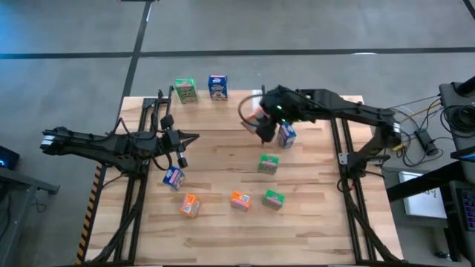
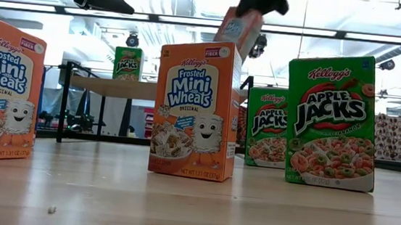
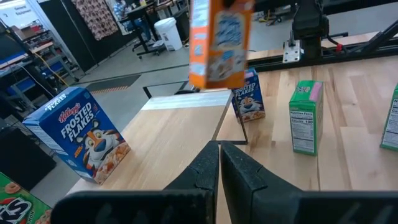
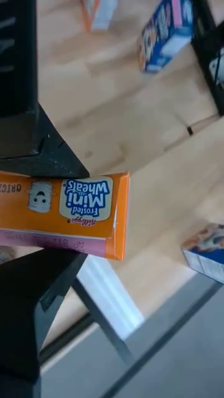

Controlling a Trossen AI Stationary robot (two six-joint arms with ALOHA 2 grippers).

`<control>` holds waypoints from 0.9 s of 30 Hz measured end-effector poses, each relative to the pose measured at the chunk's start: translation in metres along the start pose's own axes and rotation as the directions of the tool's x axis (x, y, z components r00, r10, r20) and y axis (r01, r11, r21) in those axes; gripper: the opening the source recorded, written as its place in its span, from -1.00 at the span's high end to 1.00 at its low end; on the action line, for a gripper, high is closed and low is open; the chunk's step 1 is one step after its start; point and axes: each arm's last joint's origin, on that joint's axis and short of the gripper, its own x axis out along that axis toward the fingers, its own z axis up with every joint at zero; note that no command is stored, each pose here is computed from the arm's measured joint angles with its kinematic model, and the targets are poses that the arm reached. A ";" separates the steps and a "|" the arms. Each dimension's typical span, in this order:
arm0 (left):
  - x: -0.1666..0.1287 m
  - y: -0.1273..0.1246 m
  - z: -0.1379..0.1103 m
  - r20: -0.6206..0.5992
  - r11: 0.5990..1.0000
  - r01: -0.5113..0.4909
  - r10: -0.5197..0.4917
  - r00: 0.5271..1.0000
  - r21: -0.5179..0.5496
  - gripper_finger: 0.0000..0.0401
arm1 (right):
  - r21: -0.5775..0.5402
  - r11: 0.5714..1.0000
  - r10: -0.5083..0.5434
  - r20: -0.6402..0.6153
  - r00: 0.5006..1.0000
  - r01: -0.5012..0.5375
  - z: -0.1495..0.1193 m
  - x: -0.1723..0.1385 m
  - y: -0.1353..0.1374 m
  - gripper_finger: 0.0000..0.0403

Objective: Stack cereal on shelf
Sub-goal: Put the right orange cereal box on the shelf

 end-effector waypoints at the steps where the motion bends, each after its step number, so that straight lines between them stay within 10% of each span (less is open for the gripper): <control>1: 0.000 0.000 0.000 0.000 1.000 0.000 0.000 1.000 0.000 1.00 | -0.018 1.000 -0.009 -0.006 1.000 0.009 0.004 0.005 -0.002 0.22; 27: 0.000 0.000 0.000 -0.001 1.000 0.000 0.000 1.000 0.001 1.00 | -0.303 0.951 -0.097 -0.097 0.991 0.063 0.050 0.076 -0.021 0.17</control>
